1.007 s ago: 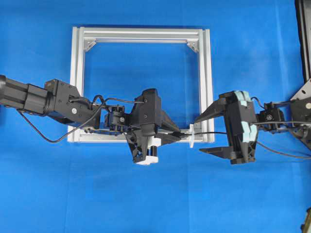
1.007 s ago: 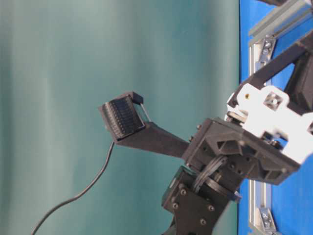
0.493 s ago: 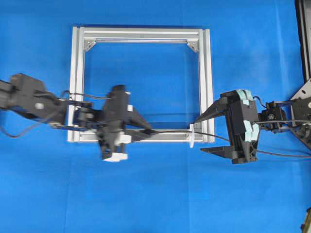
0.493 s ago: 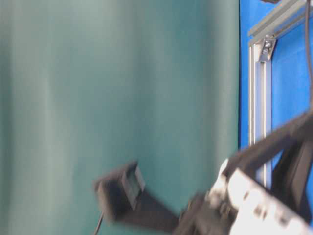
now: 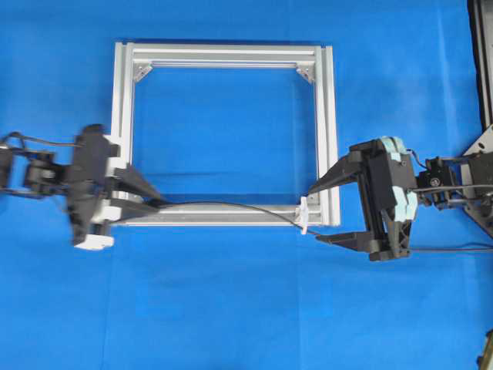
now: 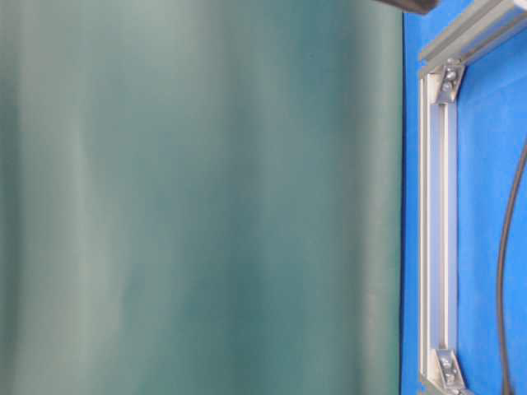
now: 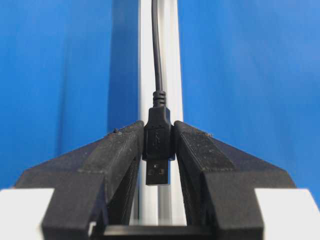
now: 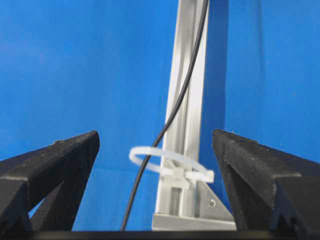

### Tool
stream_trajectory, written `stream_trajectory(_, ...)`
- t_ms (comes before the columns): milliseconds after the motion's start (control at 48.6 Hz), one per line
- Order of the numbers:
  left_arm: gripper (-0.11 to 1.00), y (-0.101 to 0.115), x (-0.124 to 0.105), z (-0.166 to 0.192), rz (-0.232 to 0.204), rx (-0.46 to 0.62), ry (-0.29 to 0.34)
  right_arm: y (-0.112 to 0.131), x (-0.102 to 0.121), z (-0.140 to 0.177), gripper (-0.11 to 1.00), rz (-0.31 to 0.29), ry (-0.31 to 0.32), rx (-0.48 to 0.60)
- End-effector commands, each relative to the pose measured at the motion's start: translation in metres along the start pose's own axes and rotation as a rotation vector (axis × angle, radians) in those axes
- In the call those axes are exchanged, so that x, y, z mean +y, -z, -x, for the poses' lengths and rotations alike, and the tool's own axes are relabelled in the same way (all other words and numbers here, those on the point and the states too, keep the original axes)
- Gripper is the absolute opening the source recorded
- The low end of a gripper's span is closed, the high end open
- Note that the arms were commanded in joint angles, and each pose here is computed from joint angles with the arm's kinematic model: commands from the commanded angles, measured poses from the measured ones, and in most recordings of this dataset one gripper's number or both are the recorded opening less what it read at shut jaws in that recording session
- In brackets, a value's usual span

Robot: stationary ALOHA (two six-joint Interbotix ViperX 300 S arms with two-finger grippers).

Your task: Insert the wire through the string loop located on the right side.

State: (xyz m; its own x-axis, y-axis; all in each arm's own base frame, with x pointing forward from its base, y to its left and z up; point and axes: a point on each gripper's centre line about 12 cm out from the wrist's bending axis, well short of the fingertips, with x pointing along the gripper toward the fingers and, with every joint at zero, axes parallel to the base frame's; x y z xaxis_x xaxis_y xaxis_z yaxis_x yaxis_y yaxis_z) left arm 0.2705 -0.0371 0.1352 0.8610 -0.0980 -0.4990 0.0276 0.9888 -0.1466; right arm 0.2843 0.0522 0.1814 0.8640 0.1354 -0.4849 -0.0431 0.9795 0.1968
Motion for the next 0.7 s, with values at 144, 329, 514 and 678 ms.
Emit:
stream_trajectory(144,0.19,0.024,0.0,0.051,0.056,-0.033,0.035,-0.016,0.004,0.001,0.91,-0.004,-0.012,-0.049)
stream_trajectory(329,0.19,0.037,0.002,0.07,0.054,0.021,0.036,-0.02,0.005,0.001,0.91,-0.003,-0.015,-0.058)
stream_trajectory(514,0.19,0.042,0.002,0.069,0.047,0.064,0.029,-0.022,0.005,0.001,0.91,-0.004,-0.014,-0.064)
stream_trajectory(678,0.19,0.044,0.002,0.063,0.039,0.092,0.024,-0.023,0.005,0.001,0.91,-0.004,-0.014,-0.066)
